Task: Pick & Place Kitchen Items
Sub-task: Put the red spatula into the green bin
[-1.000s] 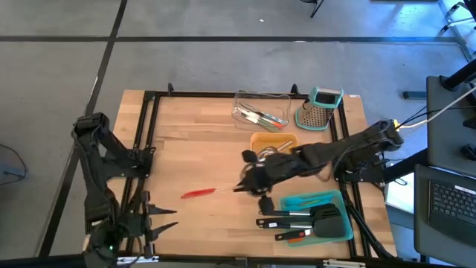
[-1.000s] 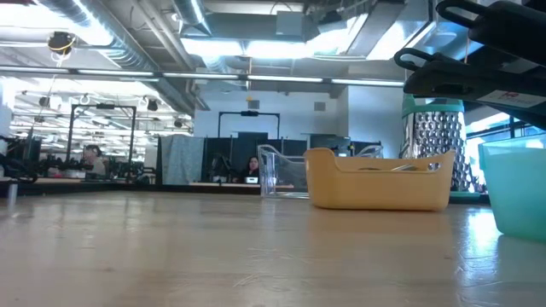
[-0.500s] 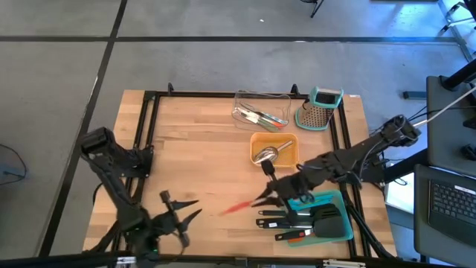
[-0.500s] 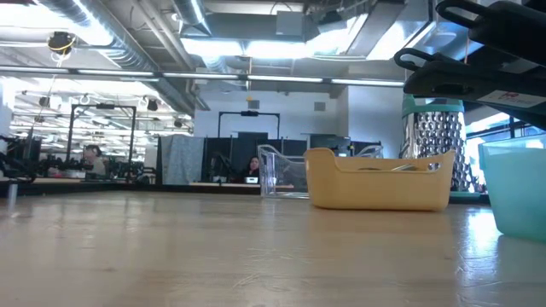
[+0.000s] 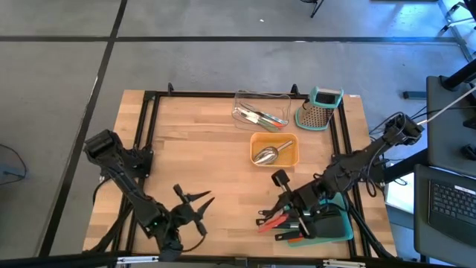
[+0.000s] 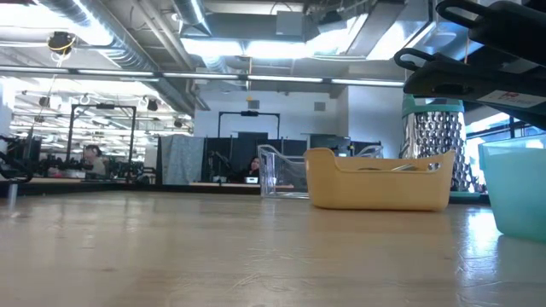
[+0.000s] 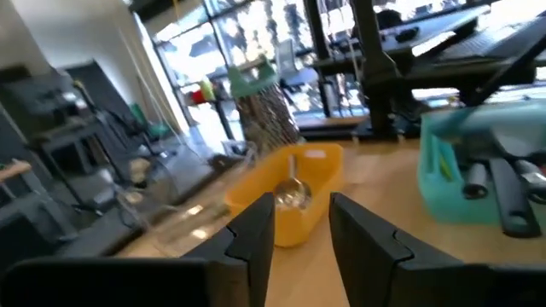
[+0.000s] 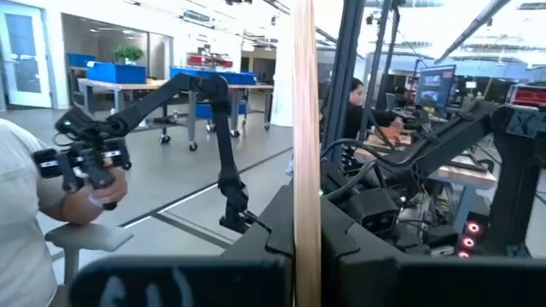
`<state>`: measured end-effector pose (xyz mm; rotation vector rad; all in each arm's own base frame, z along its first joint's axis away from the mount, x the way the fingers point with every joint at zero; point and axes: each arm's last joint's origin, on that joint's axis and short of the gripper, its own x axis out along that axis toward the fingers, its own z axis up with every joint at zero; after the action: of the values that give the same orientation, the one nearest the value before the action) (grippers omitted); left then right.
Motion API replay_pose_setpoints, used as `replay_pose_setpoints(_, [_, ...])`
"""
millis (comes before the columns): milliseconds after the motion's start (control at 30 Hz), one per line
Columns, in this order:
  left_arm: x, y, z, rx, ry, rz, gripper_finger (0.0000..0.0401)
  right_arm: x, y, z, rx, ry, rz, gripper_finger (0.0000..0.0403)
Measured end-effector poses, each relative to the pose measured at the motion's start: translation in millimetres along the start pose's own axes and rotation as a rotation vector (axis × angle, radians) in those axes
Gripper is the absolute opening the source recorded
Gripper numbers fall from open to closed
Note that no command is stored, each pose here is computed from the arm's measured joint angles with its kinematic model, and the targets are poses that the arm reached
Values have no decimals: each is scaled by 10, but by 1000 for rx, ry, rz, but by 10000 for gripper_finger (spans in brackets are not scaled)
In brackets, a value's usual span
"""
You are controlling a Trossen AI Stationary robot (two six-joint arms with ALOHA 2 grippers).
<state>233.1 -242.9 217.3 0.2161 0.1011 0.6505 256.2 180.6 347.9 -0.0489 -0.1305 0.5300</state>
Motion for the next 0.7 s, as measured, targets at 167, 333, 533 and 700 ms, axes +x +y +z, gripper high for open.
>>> replay_pose_setpoints(167, [139,-176,-136,-19,48,-30,89,-13,24,-45,4,16,-10,7])
replay_pose_setpoints(333, [381,-494,-267,-52,84,-149,78,-20,33,-83,15,31,-6,7])
replay_pose_setpoints(533, [579,-737,-91,-152,-200,-522,68,-25,66,-116,45,59,5,7])
replay_pose_setpoints(700, [710,-603,150,-276,-541,-640,65,-33,148,-103,39,52,32,7])
